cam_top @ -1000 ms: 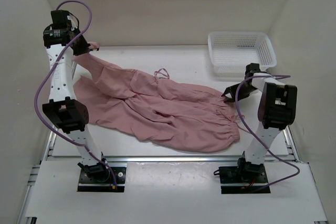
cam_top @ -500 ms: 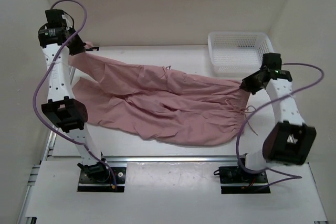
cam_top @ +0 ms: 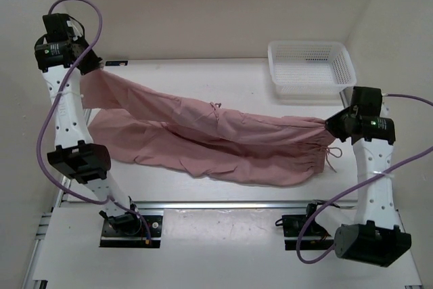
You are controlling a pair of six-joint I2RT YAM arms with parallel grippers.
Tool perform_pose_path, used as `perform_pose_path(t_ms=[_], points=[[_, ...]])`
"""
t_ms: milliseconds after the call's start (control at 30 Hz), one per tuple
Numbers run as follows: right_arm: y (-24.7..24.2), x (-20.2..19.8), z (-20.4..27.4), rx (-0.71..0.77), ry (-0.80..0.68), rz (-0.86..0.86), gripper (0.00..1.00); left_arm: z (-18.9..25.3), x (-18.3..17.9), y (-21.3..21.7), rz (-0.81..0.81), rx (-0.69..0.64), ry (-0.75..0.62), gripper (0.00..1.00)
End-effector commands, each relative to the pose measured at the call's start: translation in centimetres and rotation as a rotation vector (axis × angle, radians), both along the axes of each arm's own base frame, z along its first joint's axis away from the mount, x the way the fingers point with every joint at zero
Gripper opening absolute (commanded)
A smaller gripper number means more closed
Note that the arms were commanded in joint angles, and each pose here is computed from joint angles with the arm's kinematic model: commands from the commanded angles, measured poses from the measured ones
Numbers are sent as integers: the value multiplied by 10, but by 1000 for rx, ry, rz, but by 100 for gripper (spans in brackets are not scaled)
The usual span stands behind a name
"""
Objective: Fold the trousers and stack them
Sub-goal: Flatten the trousers out
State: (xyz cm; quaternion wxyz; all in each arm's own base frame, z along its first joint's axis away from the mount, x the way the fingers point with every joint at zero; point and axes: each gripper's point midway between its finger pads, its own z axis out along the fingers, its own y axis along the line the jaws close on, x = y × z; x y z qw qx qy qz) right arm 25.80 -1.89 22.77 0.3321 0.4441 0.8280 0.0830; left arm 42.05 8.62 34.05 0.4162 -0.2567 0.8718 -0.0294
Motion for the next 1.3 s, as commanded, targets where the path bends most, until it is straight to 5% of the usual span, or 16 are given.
perform_pose_path(t_ms=[0, 200, 233, 267, 333, 400, 533, 633, 667, 700, 733, 767, 833, 967, 1200, 1267], points=[[-19, 18, 0, -63, 18, -44, 0, -11, 39, -3, -60, -12, -14, 10], [-47, 93, 2, -144, -22, -93, 0, -94, 134, -14, -130, -103, 48, 14], [-53, 108, -13, -140, 16, -100, 4, -87, 147, -16, -131, -117, -5, 35], [-54, 115, -18, -138, 36, -98, 35, -94, 154, -17, -138, -134, -9, 64], [-56, 125, -19, -142, 67, -86, 64, -108, 155, -23, -154, -172, 14, 100], [-55, 118, -26, -140, 85, -84, 76, -81, 146, -25, -158, -159, -33, 100], [-56, 88, -28, -172, 93, -95, 80, -52, 118, -11, -140, -55, -46, 100], [-54, 66, -37, -189, 113, -69, 51, -39, 96, -2, -118, -7, -35, 93], [-49, 63, -40, -170, 114, -53, 39, -51, 91, -3, -117, -18, 2, 78], [-46, 62, -41, -165, 107, -28, 17, -51, 85, -2, -107, -10, 9, 31], [-41, 56, -50, -160, 128, 14, 10, -60, 84, -2, -107, -17, 34, 13], [-35, 54, -55, -143, 138, 48, 6, -78, 80, -2, -100, -24, 81, 10], [-15, 57, -67, -82, 133, 182, 4, -95, 76, -7, -117, -53, 124, 10], [3, 61, -88, -4, 171, 297, 4, -166, 80, -20, -134, -112, 289, 36], [12, 83, -133, 90, 261, 350, 10, -233, 97, -18, -71, -154, 407, 39], [12, 88, -145, 107, 291, 339, 20, -245, 101, -14, -48, -145, 420, 68]])
